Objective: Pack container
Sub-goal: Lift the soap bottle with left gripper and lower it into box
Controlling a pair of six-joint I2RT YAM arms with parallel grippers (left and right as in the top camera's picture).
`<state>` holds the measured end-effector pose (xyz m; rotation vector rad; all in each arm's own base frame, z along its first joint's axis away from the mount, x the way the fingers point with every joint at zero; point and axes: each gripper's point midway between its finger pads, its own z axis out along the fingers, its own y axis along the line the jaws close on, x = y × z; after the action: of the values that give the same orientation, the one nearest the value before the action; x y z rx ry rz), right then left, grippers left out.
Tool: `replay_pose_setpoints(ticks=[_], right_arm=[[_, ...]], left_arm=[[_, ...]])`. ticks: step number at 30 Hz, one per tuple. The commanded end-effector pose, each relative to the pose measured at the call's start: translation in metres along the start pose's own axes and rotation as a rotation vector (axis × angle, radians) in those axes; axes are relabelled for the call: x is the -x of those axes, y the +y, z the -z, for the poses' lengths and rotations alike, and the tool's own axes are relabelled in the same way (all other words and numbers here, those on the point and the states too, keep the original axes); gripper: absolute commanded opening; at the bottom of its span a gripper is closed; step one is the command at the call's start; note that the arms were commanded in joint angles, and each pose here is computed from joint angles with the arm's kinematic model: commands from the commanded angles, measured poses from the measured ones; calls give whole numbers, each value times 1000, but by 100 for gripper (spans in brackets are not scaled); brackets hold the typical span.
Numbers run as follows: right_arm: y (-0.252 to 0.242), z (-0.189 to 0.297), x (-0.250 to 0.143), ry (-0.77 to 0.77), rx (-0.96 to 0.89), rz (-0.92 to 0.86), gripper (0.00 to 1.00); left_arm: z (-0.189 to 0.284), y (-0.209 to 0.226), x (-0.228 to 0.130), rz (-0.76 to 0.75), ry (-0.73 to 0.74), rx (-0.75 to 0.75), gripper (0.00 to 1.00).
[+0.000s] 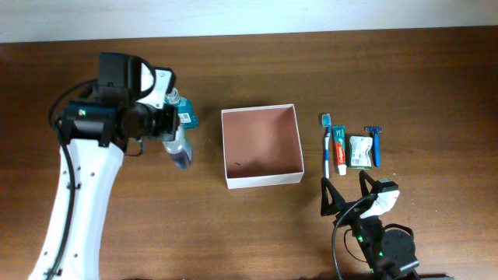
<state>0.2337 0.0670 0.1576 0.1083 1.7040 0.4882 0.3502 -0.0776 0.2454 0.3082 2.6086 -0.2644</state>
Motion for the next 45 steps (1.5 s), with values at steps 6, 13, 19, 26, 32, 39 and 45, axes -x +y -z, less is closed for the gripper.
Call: replay_pose_setpoints(ticks=[6,13,19,26,32,39,45], right_arm=[[-5,0,-1,-8,-20,2,98],[-5,0,-1,-8,-20,2,98],[-5,0,-1,-8,-20,2,98],[-5,0,-1,-8,-20,2,98],[-5,0,-1,-8,-20,2,98],[-5,0,-1,-8,-20,2,98],[-5,0,-1,-8,-20,2,98]], left_arm=[[21,-64,30,-80,-148,-134,31],[26,-96,53,-157,-256,-187,31],[21,-119,67,-206,-308,-218,31],[-11,-119,77,-214,-295,-156,31],[-43,-119,82,-207,-263,-153,31],[-72,-118,86,-186,-243,-146,31],[-93,-108,86,-179,-221,-94,31]])
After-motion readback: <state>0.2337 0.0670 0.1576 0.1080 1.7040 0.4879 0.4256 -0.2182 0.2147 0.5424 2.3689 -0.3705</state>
